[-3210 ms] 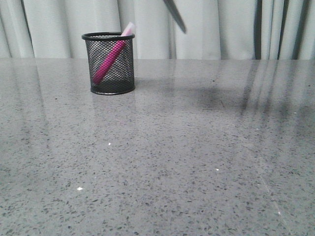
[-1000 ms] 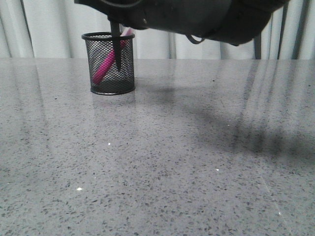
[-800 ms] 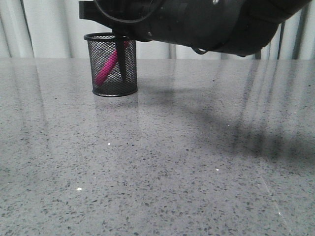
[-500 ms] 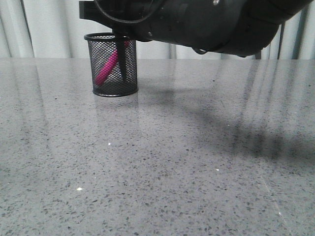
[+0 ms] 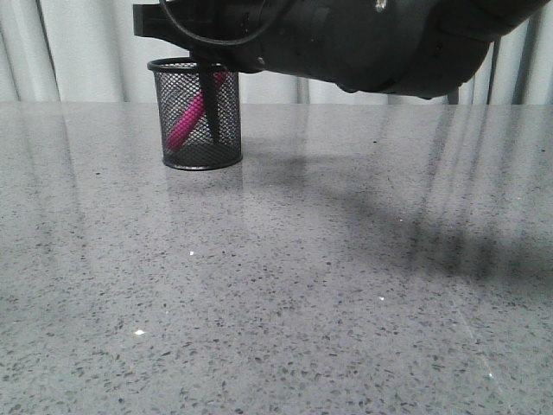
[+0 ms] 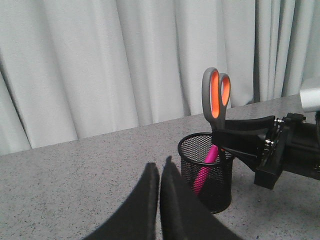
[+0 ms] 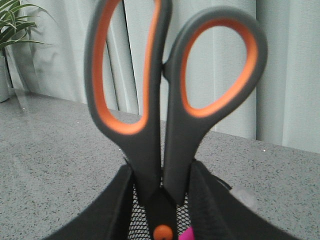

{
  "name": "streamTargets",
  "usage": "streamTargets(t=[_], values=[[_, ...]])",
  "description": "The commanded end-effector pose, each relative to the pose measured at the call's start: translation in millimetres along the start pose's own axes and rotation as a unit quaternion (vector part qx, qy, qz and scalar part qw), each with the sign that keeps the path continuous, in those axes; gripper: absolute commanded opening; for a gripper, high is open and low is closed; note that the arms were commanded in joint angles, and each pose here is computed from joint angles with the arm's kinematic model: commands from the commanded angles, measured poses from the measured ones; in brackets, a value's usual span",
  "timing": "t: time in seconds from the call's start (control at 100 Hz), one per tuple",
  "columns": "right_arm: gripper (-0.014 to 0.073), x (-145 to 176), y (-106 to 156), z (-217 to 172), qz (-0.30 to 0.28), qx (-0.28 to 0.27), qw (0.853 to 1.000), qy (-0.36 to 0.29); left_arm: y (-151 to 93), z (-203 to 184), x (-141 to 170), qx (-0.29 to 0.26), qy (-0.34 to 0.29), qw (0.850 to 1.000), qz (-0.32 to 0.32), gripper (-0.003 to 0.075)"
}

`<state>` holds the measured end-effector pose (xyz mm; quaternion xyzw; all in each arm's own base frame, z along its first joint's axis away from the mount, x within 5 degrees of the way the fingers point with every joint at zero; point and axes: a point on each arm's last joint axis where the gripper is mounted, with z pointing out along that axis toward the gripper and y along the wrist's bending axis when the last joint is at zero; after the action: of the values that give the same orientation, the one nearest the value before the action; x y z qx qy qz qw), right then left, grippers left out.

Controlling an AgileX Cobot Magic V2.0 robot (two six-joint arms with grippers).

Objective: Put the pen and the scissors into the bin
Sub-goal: 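Lower the scissors into the cup and open the right gripper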

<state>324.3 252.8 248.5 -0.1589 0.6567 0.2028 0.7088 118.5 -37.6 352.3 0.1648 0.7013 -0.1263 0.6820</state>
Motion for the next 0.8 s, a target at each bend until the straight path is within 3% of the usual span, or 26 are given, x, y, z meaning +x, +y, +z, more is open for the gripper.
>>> streamTargets(t=[0.0,0.1,0.49,0.79], values=[[0.0252,-34.6,0.5,-2.6,-0.001,-0.001,0.997,-0.079,1.5,-1.1,-10.1,-0.009,-0.021,1.0,-0.014,-0.0022],[0.0303,-35.4,0.4,-2.7,-0.001,-0.001,0.997,-0.083,1.5,-1.1,-10.1,-0.009,-0.021,1.0,-0.014,-0.0022],[0.0312,-37.1,0.1,-3.0,-0.001,0.001,0.996,-0.092,1.5,-1.1,-10.1,-0.009,-0.021,1.0,-0.014,-0.0022],[0.0309,-61.9,-1.4,-10.7,0.005,0.005,0.99,-0.14,1.6,-1.1,-10.0,-0.009,-0.021,1.0,-0.012,-0.0022]])
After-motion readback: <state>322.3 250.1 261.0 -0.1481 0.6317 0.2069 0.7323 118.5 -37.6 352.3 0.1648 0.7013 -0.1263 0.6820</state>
